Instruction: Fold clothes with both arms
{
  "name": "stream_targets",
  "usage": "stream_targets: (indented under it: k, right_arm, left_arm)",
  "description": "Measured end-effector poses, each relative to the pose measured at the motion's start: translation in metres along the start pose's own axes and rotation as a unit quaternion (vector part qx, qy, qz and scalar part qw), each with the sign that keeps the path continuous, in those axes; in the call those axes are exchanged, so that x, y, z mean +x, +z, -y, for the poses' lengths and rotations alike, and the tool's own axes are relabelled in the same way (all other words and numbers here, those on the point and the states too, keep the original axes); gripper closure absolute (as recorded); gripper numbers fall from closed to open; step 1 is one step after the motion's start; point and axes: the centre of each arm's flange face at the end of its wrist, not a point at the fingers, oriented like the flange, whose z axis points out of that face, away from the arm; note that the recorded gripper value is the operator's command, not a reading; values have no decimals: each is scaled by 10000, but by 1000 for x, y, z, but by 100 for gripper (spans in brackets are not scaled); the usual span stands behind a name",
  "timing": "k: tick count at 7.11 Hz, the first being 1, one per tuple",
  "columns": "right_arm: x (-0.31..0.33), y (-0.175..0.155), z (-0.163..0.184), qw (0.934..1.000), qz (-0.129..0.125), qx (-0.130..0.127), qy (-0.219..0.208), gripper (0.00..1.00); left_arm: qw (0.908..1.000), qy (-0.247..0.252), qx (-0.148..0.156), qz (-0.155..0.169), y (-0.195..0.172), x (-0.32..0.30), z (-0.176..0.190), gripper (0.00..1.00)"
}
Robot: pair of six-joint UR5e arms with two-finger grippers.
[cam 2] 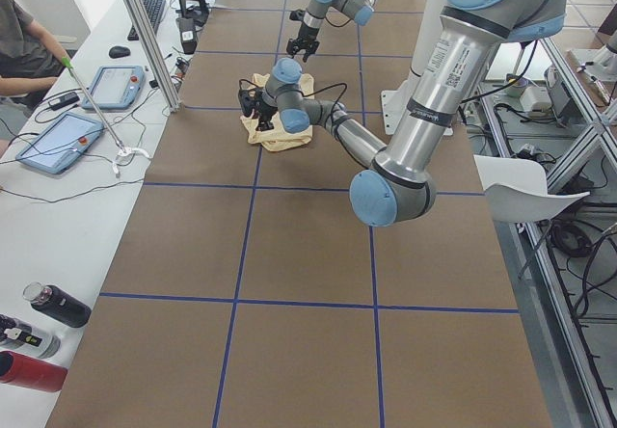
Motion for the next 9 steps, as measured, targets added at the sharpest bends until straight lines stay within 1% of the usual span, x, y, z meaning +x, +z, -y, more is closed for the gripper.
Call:
stream_targets:
  k: [2,3,5,8,9]
  right_arm:
    - [28,16,-5,9994,-196,85,255,21]
    - [37,20,-16,9990,-268,41,357,21]
    - [47,23,-38,9987,-330,-53,384,23]
    - [51,26,-44,9989,-357,-62,312,24]
    - [51,27,-45,9989,-363,-54,297,27]
  left_arm:
    - [10000,25,39,-26,-4,-1,0,49]
    - [9999,28,97,-13,-4,-4,1,49]
    - [9999,30,145,-7,-6,-6,1,49]
    - [9999,22,159,21,-7,-11,2,50]
    - [9999,22,159,30,-7,-12,2,50]
